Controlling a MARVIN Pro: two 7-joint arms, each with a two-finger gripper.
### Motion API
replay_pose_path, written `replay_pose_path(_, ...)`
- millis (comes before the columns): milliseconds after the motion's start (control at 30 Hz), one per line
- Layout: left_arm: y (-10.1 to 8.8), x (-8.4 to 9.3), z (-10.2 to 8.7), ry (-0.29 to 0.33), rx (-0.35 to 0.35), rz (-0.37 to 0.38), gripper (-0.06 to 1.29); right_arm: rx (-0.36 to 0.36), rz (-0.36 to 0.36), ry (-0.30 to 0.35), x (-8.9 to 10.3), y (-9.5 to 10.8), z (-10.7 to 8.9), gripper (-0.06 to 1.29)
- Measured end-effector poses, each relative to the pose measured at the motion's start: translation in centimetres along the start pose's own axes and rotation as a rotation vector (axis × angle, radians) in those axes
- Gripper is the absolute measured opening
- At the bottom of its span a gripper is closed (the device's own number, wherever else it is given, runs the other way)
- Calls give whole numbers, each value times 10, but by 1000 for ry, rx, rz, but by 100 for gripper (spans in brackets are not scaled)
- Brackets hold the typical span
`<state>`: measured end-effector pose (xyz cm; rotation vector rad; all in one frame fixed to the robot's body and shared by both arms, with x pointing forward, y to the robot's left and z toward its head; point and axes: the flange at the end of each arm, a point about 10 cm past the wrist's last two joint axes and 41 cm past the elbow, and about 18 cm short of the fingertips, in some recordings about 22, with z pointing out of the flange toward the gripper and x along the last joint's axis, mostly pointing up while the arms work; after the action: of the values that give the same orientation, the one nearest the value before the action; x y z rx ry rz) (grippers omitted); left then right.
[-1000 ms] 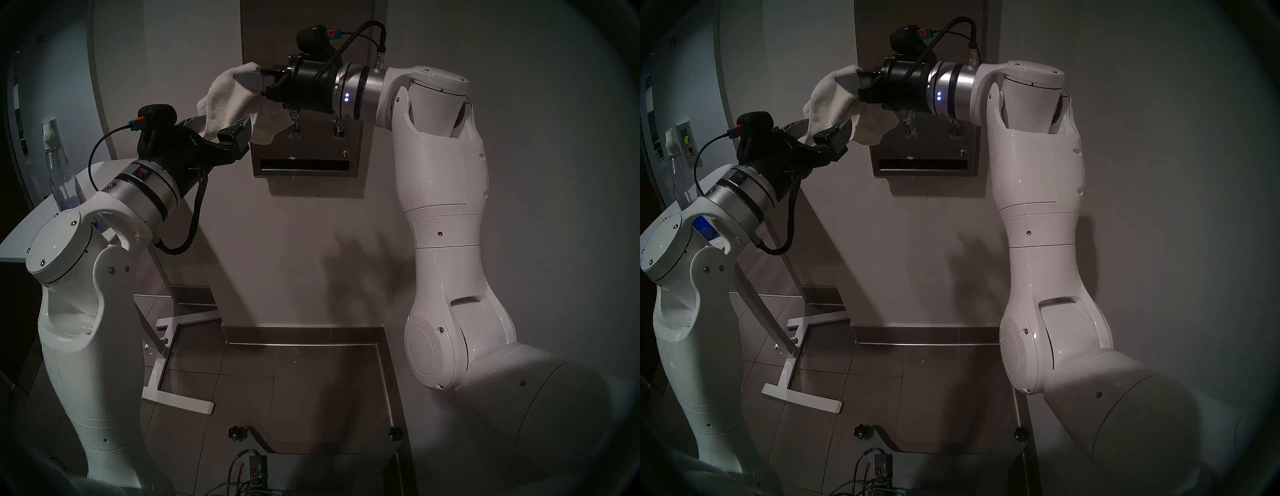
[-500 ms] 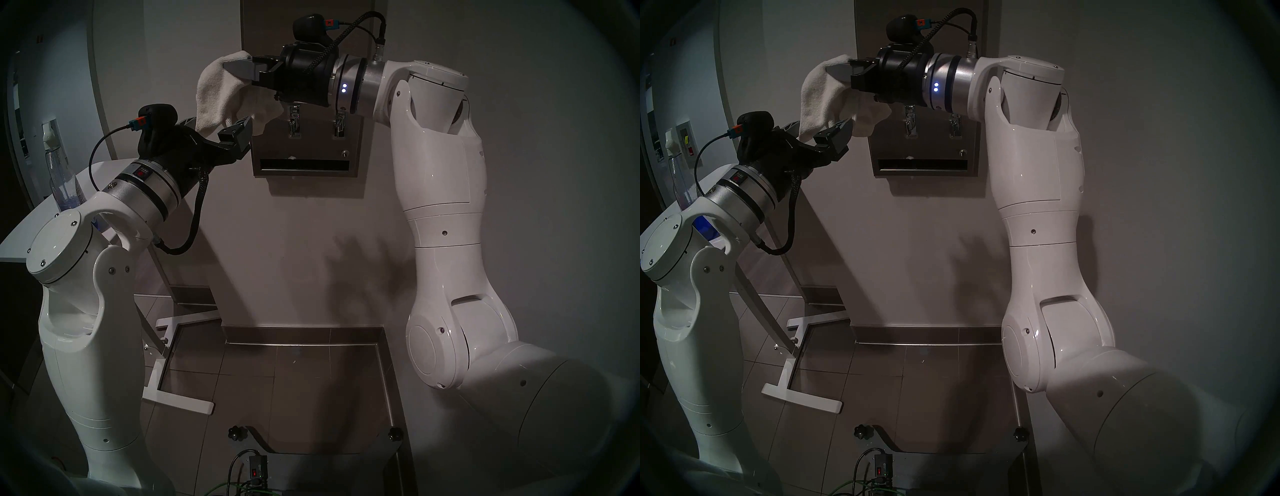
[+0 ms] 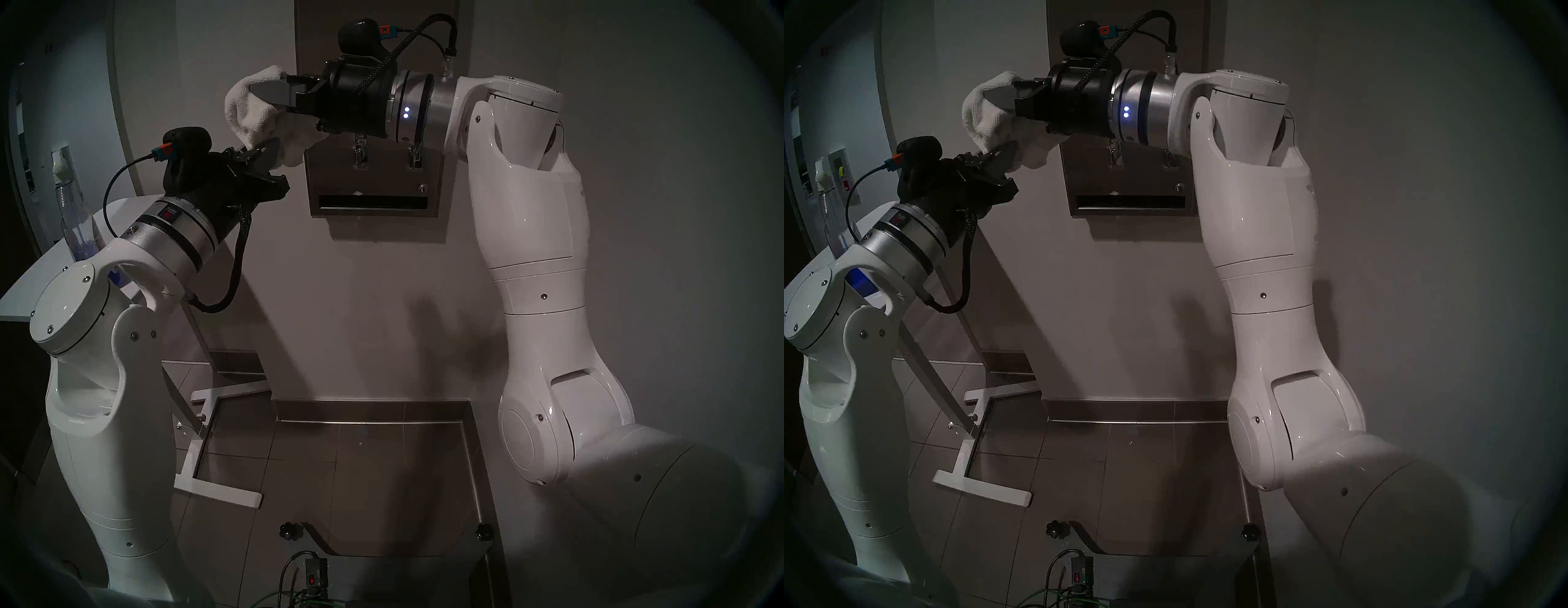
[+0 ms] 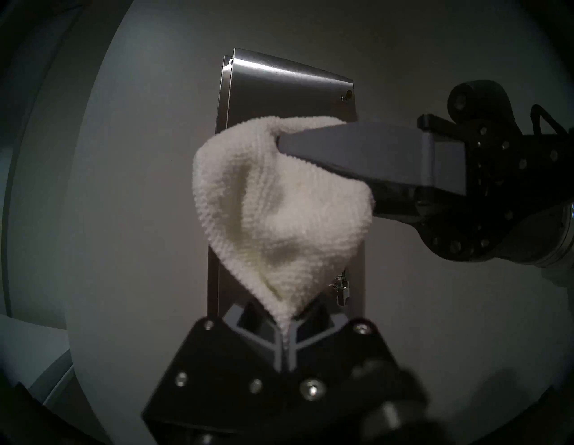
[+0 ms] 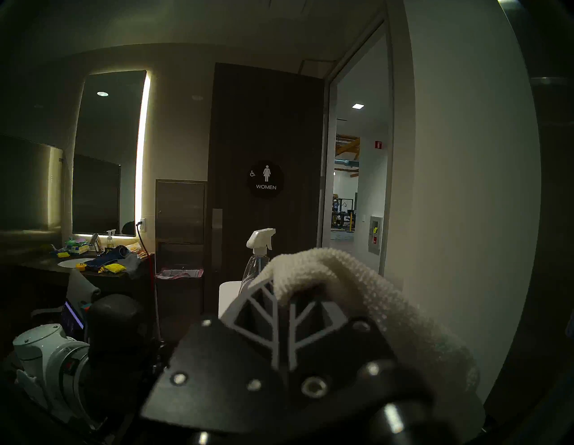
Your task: Pick up the cloth and wipe the surface
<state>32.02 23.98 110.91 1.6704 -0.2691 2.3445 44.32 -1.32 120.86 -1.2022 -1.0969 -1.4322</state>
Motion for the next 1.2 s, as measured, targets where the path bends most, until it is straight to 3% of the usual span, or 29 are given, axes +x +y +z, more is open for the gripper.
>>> replay_pose_path(433,-4,-3,-3,14,29,34,-2,29,5,33,-5,-4,-9,-3)
replay_pose_path(567,-4,-3,-4,16,28,39,-2,37,5,38,-6,-5,-10,125)
replay_pose_path(1200,-17,0,-5,39,57,91,-2,56,6,51,-6,-7,-11,125)
